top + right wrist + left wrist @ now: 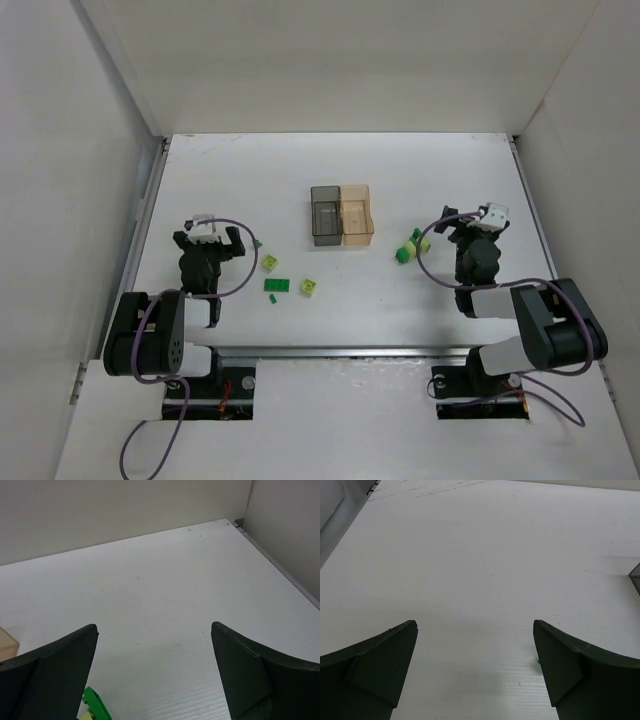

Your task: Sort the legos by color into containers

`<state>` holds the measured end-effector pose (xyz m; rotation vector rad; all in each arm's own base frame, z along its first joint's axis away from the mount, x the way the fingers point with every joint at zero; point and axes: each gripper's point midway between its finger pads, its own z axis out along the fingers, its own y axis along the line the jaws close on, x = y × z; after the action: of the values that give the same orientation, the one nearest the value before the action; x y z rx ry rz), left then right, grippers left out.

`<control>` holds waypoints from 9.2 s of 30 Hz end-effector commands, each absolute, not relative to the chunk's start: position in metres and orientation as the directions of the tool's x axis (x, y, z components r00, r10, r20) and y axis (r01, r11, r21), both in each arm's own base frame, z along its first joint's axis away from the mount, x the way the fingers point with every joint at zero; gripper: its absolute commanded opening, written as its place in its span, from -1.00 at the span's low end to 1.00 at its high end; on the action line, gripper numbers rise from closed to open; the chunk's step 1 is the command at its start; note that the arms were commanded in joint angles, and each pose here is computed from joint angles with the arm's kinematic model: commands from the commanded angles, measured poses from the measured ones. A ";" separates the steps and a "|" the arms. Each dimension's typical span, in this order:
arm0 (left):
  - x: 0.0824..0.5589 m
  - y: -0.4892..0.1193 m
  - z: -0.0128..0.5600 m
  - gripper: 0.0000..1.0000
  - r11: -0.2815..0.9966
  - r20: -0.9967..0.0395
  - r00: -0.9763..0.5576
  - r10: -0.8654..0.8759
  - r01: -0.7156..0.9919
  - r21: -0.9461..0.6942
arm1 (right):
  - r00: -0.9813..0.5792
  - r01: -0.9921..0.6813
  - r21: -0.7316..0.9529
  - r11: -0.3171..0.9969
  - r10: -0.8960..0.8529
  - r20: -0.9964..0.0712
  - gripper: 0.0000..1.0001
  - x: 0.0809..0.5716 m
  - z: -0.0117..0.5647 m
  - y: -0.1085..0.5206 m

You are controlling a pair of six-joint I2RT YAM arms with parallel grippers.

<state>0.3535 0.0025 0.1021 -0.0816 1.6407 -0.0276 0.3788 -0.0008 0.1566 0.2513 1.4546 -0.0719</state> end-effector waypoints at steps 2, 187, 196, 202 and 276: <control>0.365 -0.003 0.162 1.00 0.998 -0.985 0.157 -0.064 0.004 -0.065 | 0.160 0.188 0.132 0.973 0.102 -0.982 1.00 0.388 0.190 0.001; 0.412 -0.270 0.142 -1.00 0.695 -0.870 -0.290 0.398 0.715 0.080 | -0.421 0.538 0.590 0.602 0.798 -0.430 -1.00 0.362 0.158 0.154; 0.410 -0.274 0.119 0.60 0.681 -0.849 -0.326 0.416 0.730 0.054 | -0.504 0.593 0.511 0.622 0.782 -0.367 -0.65 0.342 0.113 0.152; 0.400 -0.274 0.138 0.71 0.652 -0.858 -0.297 0.419 0.756 0.057 | -0.525 0.646 0.499 0.578 0.811 -0.260 -0.45 0.332 0.080 0.155; 0.315 -0.415 0.097 0.87 0.067 -0.795 0.167 0.584 0.966 0.251 | -0.742 0.306 0.320 0.897 0.435 -0.510 0.82 0.332 0.130 0.077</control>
<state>0.3230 -0.4273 0.0469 1.6663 1.5871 -0.5589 0.3313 0.0717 0.1285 0.6012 2.4255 0.2808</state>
